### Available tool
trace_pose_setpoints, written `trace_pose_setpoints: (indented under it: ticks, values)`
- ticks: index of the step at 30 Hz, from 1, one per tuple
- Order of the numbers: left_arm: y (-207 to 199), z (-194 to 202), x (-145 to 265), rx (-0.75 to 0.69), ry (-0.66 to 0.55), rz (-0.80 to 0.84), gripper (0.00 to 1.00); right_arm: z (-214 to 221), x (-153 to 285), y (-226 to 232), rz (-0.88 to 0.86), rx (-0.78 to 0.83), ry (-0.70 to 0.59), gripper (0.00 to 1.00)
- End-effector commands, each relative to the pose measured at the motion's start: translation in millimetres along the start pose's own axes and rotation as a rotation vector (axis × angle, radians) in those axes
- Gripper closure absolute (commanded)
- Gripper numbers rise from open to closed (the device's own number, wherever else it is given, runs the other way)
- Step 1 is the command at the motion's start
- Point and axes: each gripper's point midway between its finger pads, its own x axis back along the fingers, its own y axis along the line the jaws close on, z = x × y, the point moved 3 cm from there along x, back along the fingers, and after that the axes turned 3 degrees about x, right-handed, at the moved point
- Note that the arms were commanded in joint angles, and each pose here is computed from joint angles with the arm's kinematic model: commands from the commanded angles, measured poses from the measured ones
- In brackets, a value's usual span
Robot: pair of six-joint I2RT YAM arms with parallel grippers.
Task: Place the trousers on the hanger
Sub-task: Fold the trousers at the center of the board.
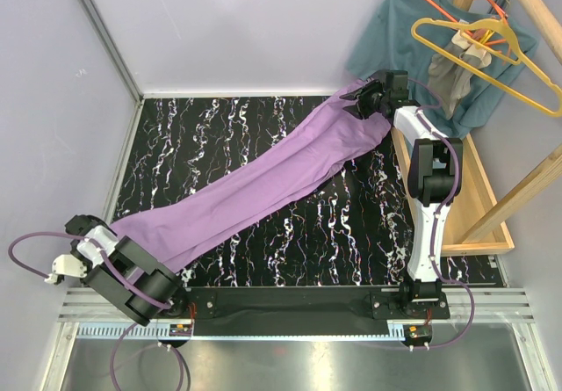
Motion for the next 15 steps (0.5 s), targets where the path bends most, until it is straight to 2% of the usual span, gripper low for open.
trace_pose_setpoints:
  ticks: [1,7,15]
  values:
    - [-13.7,-15.8,2.7,0.034,-0.047,0.040,1.00,-6.1,12.3,20.2,-0.058,0.023,-0.018,0.51]
    - [-17.6,-23.4,16.5,0.018,-0.064,0.057,1.00,-4.3,11.2,19.9,-0.056,0.020,-0.014,0.51]
    - [8.6,-12.5,37.4,0.049,-0.047,0.009,1.00,-9.2,4.7,17.5,-0.055,0.003,-0.012,0.51]
